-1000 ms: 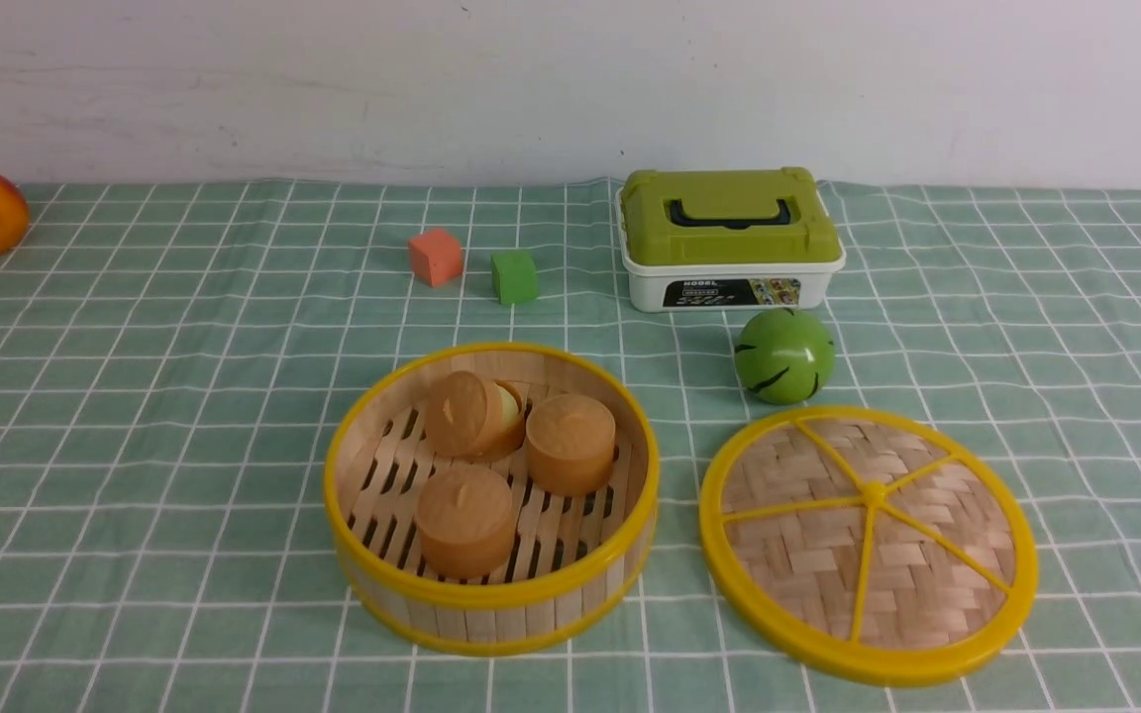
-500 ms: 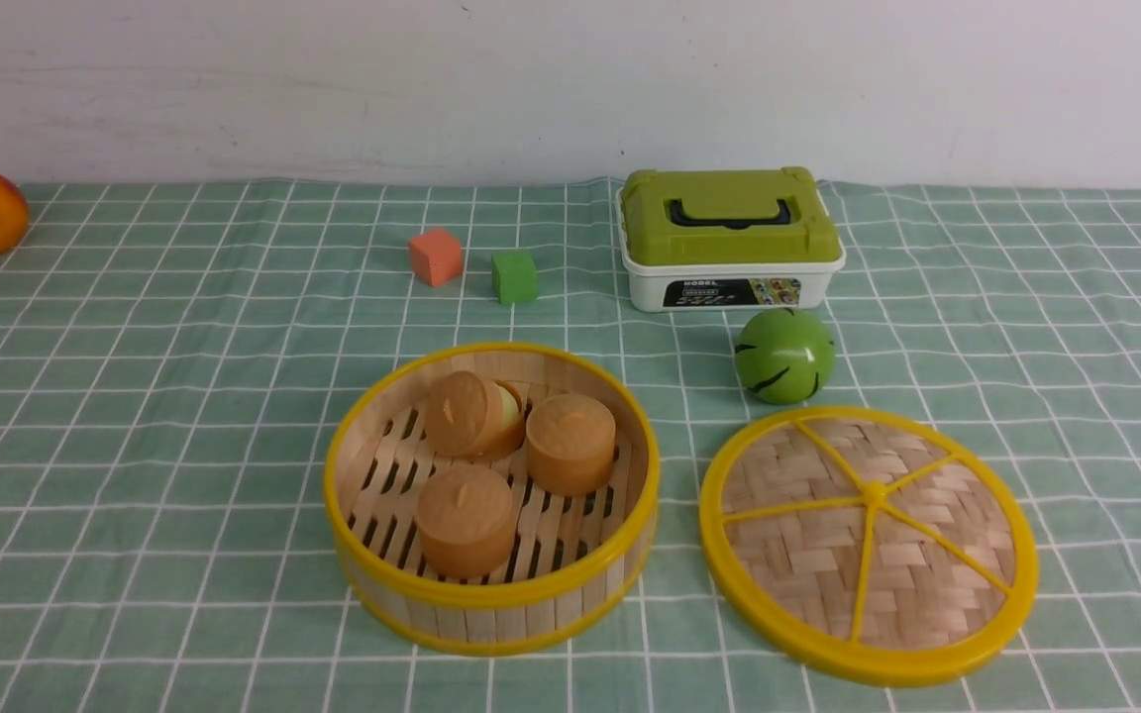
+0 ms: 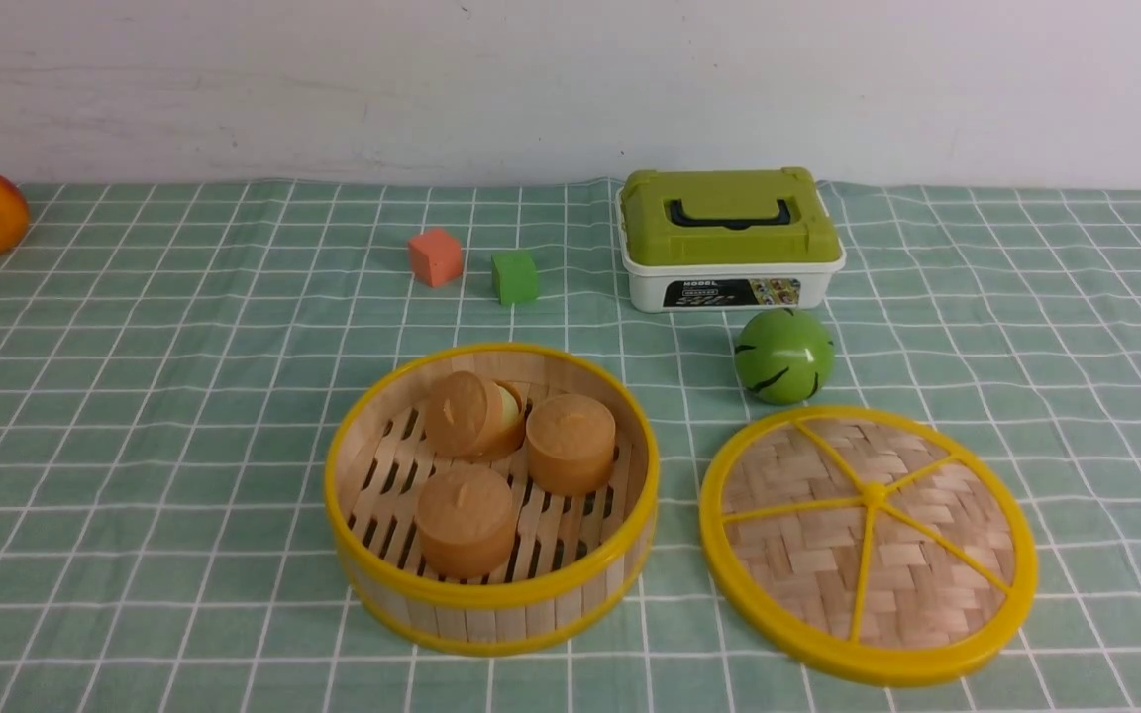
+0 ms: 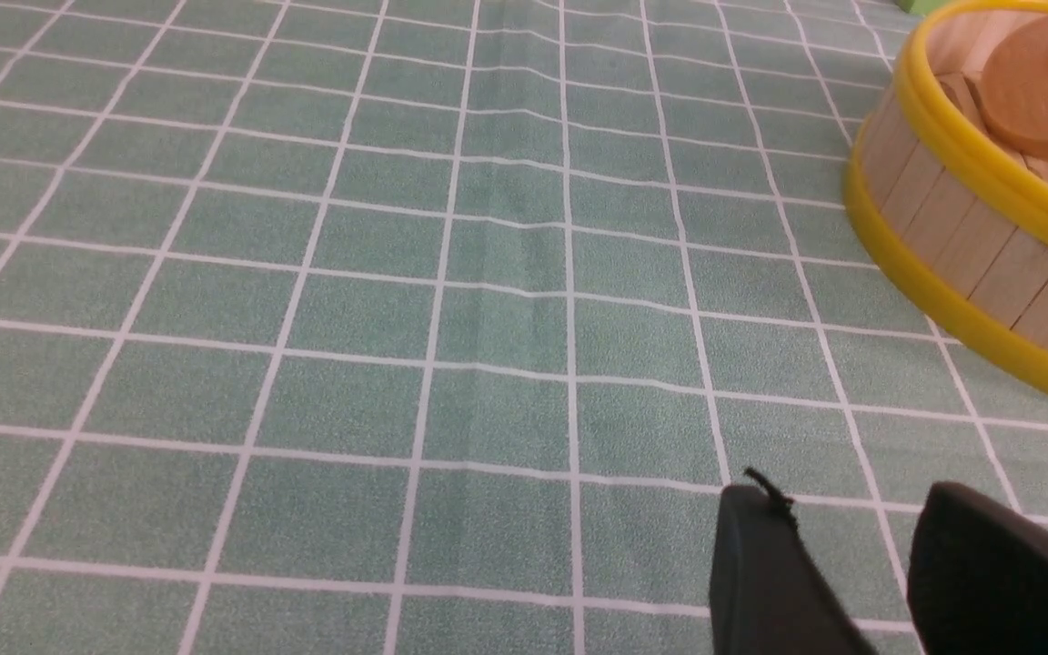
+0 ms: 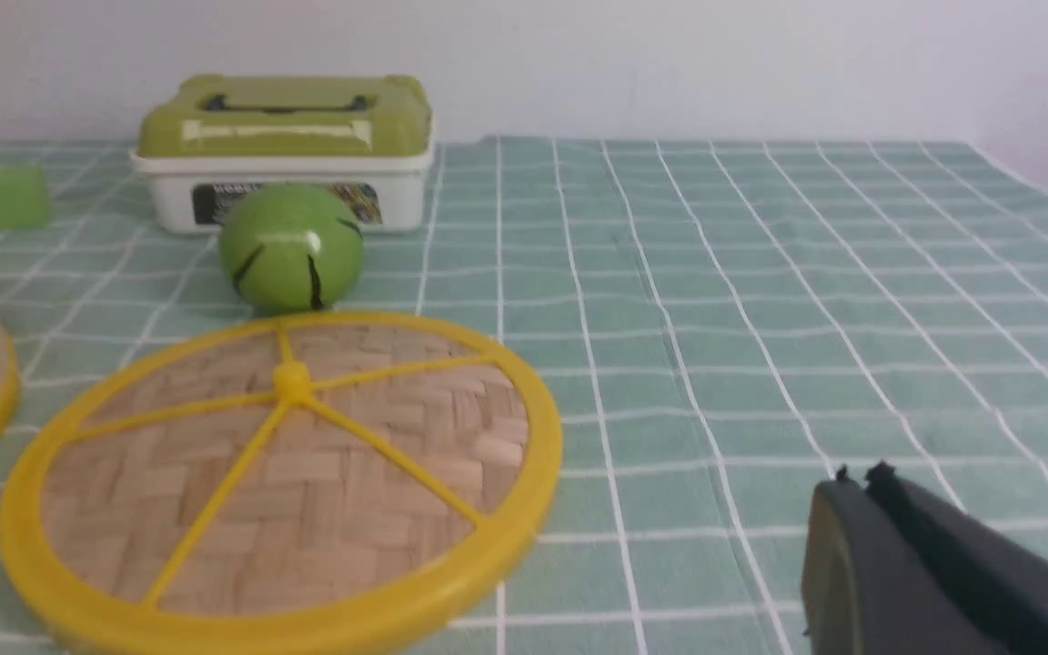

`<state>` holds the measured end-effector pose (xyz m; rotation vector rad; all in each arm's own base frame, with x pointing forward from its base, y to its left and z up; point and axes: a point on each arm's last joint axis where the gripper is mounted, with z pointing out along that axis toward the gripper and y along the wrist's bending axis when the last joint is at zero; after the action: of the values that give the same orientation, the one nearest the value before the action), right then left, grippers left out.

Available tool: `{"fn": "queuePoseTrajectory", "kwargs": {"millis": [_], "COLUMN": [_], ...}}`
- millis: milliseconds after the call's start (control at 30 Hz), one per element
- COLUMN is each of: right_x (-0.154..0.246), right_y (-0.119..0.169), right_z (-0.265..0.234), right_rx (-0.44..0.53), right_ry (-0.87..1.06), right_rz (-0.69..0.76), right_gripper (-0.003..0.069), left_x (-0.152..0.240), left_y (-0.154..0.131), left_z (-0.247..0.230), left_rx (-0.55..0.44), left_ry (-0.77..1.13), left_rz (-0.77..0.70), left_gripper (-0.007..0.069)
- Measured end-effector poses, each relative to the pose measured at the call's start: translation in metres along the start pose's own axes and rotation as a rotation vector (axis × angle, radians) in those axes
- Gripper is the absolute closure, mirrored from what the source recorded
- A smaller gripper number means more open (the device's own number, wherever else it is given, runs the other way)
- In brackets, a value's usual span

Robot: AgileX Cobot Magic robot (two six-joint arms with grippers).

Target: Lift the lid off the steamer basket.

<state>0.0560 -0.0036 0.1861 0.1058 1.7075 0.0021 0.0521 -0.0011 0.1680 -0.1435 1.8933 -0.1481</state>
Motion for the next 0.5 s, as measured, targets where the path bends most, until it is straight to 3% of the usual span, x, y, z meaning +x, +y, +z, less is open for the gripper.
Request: {"fn": "queuePoseTrajectory", "kwargs": {"millis": [133, 500], "right_x": [0.009, 0.0131], "right_y": [-0.0035, -0.0043], "right_z": [-0.0007, -0.0017], "right_rx": [0.057, 0.071], "right_ry": [0.094, 0.148], "right_rz": [0.009, 0.034], "right_gripper": [0.0683, 0.0683], "left_x": [0.0, 0.0], "left_y": [0.0, 0.0], "left_z": [0.0, 0.0], "left_rx": [0.0, 0.0], "left_ry": [0.0, 0.0], "left_rz": [0.0, 0.0], "left_gripper": [0.0386, 0.0386]}}
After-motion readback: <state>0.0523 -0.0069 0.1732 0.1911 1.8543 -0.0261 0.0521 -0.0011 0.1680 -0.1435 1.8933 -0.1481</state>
